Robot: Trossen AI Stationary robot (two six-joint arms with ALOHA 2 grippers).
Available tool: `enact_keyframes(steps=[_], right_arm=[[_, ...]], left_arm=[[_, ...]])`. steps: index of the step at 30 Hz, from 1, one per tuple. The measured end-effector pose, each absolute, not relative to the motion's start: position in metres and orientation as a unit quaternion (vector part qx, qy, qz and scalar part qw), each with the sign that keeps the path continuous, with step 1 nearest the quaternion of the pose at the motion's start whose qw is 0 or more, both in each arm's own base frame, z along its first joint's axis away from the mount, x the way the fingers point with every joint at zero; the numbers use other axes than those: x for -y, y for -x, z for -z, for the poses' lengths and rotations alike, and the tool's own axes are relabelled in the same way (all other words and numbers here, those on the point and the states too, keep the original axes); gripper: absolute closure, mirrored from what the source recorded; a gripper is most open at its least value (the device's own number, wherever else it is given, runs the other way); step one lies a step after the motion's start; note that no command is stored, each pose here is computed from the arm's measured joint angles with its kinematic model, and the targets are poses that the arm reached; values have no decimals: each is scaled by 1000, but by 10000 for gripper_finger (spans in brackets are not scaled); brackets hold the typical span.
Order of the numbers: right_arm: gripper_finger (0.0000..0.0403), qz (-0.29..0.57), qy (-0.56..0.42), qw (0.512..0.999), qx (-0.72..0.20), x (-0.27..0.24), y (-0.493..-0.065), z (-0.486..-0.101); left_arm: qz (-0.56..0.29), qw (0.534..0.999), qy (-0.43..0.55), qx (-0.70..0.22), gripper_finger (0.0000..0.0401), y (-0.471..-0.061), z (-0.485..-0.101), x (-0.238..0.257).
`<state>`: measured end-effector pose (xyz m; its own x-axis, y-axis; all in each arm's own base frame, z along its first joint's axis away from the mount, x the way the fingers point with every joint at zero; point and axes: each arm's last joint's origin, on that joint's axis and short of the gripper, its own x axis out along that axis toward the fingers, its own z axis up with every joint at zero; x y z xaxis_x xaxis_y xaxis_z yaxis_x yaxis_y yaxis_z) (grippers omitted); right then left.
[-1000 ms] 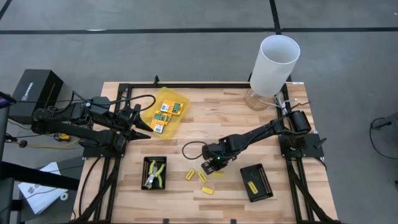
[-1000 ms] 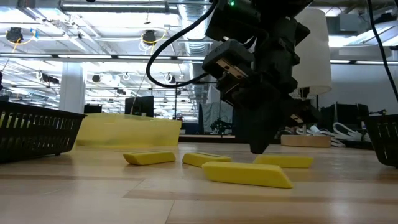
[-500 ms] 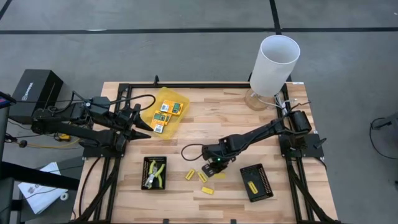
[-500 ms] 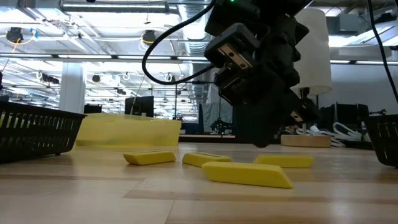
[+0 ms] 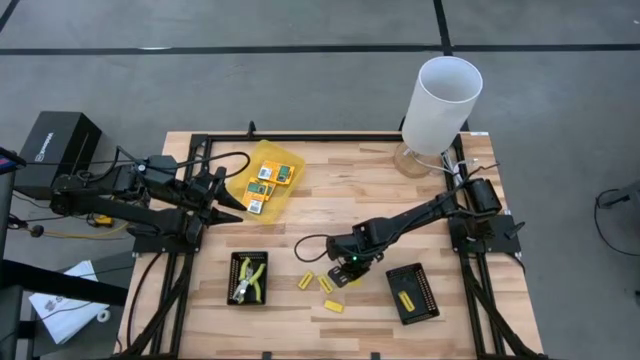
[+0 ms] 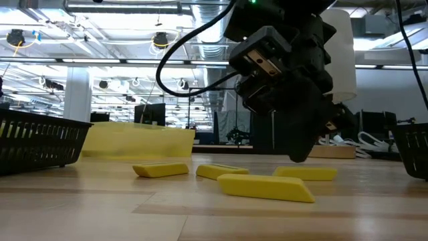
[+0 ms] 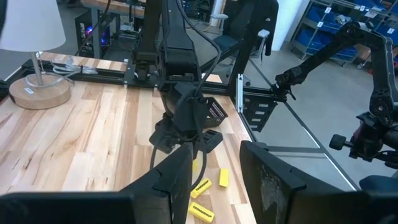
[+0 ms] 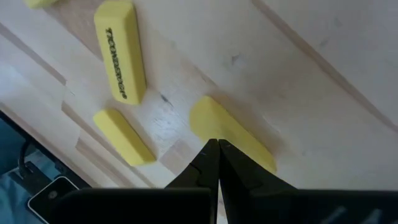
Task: Pick & Place School Supplies
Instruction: Put the yellow eraser into the right black bin
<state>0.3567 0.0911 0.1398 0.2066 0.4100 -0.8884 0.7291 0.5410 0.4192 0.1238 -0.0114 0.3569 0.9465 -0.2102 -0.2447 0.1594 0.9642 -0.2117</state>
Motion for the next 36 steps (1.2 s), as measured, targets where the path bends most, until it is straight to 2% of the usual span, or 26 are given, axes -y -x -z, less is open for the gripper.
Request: enact_keyframes(steps=[30, 36], right_arm=[[403, 137, -454, 622, -622, -75, -357, -139], [403, 109, -472, 641, -595, -81, -364, -142]], left_arm=[[95, 983, 86, -133, 272, -124, -357, 11], [95, 983, 86, -133, 272, -124, -357, 11]])
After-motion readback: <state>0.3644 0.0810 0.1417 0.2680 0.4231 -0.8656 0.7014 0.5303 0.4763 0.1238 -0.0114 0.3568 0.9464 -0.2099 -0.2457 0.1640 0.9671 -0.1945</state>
